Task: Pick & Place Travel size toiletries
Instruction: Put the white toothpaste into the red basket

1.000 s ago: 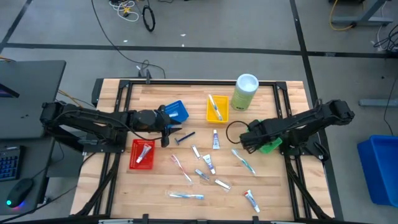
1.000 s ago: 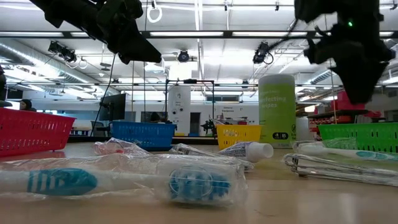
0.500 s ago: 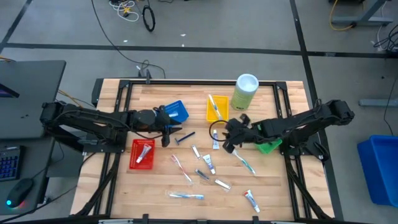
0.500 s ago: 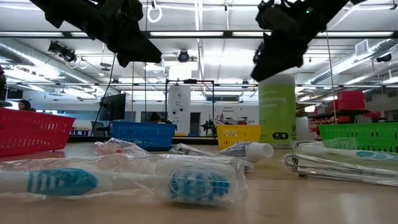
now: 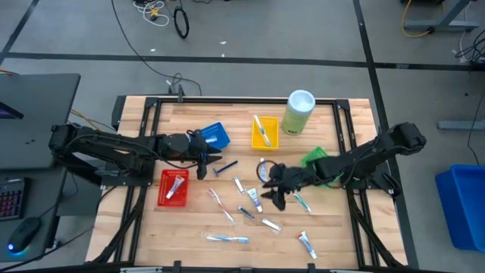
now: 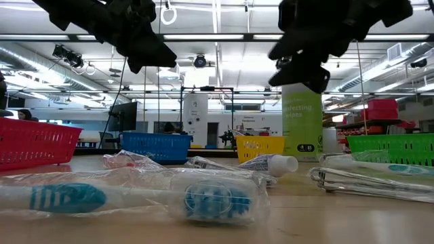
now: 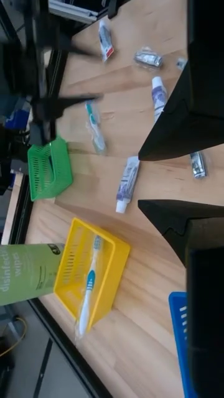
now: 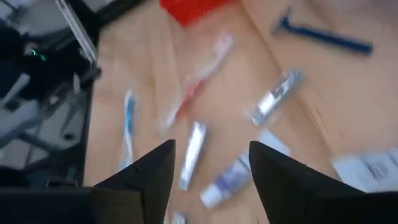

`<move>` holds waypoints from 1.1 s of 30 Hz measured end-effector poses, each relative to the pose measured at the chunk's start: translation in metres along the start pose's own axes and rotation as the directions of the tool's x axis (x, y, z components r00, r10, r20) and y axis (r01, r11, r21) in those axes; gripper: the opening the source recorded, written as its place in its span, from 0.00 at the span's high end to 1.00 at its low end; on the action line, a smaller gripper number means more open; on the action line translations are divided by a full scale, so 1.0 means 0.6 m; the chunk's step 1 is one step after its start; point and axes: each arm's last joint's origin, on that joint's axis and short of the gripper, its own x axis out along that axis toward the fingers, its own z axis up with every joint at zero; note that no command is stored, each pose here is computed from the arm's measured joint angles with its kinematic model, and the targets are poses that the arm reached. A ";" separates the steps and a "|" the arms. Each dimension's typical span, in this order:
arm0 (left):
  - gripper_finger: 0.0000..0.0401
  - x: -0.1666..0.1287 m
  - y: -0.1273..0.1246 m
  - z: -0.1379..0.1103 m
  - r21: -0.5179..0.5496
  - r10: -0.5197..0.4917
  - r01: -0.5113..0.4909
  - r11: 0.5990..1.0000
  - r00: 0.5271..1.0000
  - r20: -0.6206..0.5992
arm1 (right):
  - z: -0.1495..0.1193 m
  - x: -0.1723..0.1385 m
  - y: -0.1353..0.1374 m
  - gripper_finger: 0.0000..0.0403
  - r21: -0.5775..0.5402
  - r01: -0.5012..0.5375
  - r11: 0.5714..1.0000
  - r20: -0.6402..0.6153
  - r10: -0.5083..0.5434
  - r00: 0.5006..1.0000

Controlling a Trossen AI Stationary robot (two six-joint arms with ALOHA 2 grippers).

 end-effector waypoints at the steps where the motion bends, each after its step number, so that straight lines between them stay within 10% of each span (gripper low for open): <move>1: 0.70 0.000 0.000 0.000 0.010 0.000 0.000 1.000 1.000 0.002 | -0.002 0.004 0.006 0.46 -0.012 0.009 1.000 0.028 -0.008 1.000; 13: 0.70 0.000 -0.002 0.008 0.020 -0.010 0.009 1.000 0.999 0.049 | -0.025 0.094 0.027 0.48 -0.040 0.050 0.998 -0.094 -0.054 0.994; 20: 0.70 0.000 -0.002 0.008 0.020 -0.010 0.009 1.000 0.999 0.048 | -0.007 0.103 0.038 0.49 -0.101 0.269 0.958 -0.249 -0.286 0.925; 33: 0.70 0.000 -0.002 0.007 -0.003 -0.009 0.009 1.000 0.999 0.044 | -0.038 0.148 0.031 0.34 -0.154 0.251 0.956 -0.290 -0.286 0.913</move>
